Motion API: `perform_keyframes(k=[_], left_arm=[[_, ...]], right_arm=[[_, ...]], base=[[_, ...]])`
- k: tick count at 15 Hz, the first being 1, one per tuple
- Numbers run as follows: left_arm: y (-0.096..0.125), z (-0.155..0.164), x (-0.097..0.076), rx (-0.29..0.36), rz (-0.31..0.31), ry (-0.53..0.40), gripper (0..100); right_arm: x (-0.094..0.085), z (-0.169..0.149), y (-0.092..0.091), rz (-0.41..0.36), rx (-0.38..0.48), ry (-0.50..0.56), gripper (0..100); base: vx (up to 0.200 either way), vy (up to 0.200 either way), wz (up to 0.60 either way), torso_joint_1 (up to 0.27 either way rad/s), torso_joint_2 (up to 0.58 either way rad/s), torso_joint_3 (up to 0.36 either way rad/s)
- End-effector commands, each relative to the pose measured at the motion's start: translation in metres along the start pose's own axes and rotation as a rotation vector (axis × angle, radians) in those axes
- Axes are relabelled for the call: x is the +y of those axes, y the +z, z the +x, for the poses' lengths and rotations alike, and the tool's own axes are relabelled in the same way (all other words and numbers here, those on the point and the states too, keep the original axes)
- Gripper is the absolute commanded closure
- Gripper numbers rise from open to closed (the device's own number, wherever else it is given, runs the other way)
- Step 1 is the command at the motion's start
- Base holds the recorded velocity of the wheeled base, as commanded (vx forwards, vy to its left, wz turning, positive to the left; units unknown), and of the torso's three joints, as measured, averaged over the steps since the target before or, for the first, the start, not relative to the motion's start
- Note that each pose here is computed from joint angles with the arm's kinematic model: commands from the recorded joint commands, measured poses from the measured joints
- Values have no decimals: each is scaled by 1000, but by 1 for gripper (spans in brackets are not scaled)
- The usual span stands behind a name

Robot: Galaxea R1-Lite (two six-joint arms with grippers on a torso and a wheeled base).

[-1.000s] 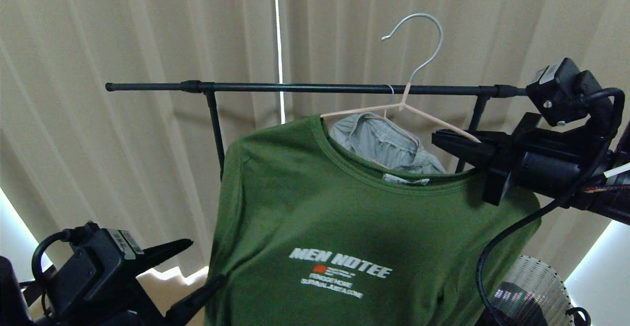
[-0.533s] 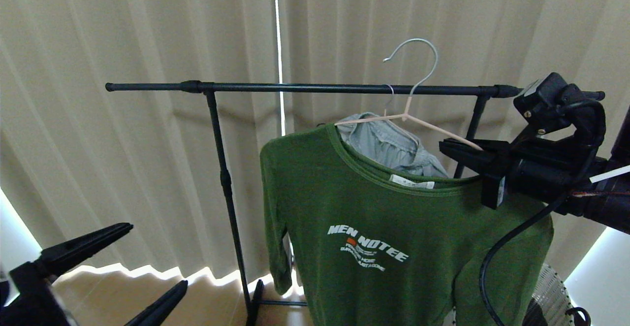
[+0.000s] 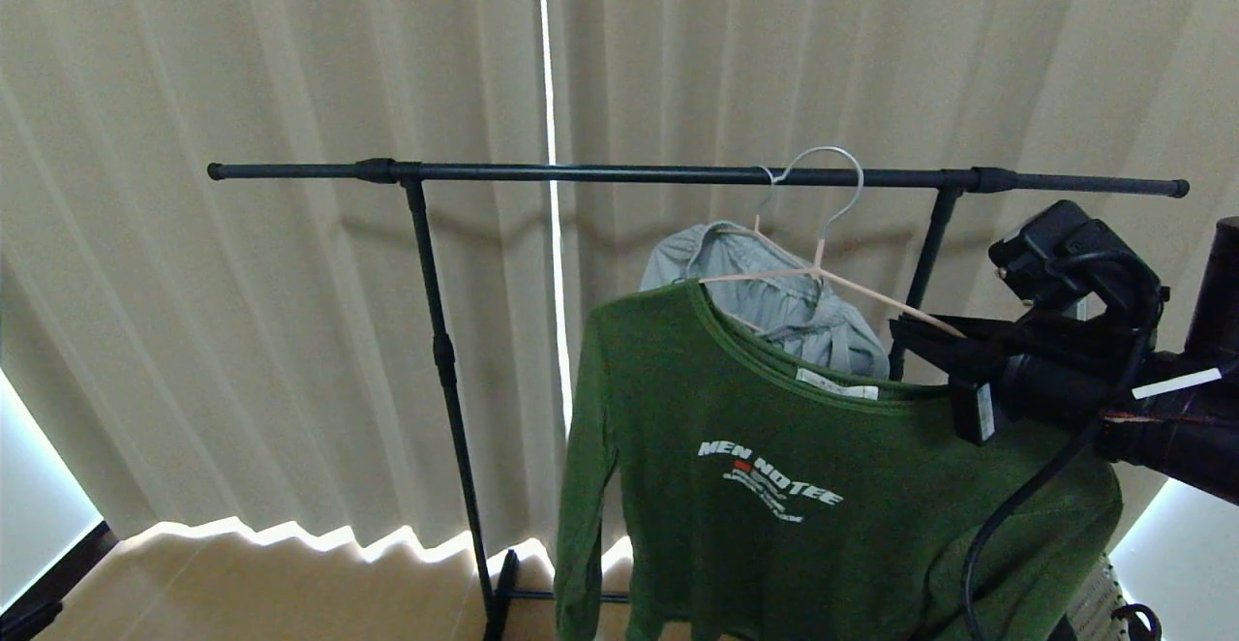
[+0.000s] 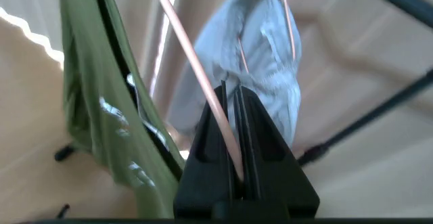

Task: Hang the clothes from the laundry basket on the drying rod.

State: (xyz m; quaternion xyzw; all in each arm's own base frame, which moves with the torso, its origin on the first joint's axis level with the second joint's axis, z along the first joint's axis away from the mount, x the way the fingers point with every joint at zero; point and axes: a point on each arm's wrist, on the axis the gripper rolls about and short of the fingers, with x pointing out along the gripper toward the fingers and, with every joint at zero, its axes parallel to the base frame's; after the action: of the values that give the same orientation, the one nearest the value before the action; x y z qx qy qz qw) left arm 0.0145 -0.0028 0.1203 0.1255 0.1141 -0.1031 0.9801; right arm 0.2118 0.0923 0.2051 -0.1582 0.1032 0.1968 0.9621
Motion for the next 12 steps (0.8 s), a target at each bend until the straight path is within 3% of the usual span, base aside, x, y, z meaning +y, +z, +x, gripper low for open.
perform_keyframes(k=[1,3,5,8,12], left_arm=[[-25,-46,-12,-105,-63,164,0],[-39,-43,-16,-96,-72,186,0],[-46,-36,-17,-105,-142,169,0],[-50,-28,-18,-162,-145,158,0],[-49,-28,-21,-193,-141,22,0]], right_arm=[[0,-4,-1,3,-4,-3,100],[0,-12,-3,3,-12,-3,100],[1,-26,-10,8,-12,-5,100],[4,-44,-22,25,-7,-4,100],[5,-53,-30,29,-3,-2,100]], base=[[0,0,0,0,0,0],[0,0,0,0,0,0],[0,0,0,0,0,0],[0,0,0,0,0,0],[0,0,0,0,0,0]])
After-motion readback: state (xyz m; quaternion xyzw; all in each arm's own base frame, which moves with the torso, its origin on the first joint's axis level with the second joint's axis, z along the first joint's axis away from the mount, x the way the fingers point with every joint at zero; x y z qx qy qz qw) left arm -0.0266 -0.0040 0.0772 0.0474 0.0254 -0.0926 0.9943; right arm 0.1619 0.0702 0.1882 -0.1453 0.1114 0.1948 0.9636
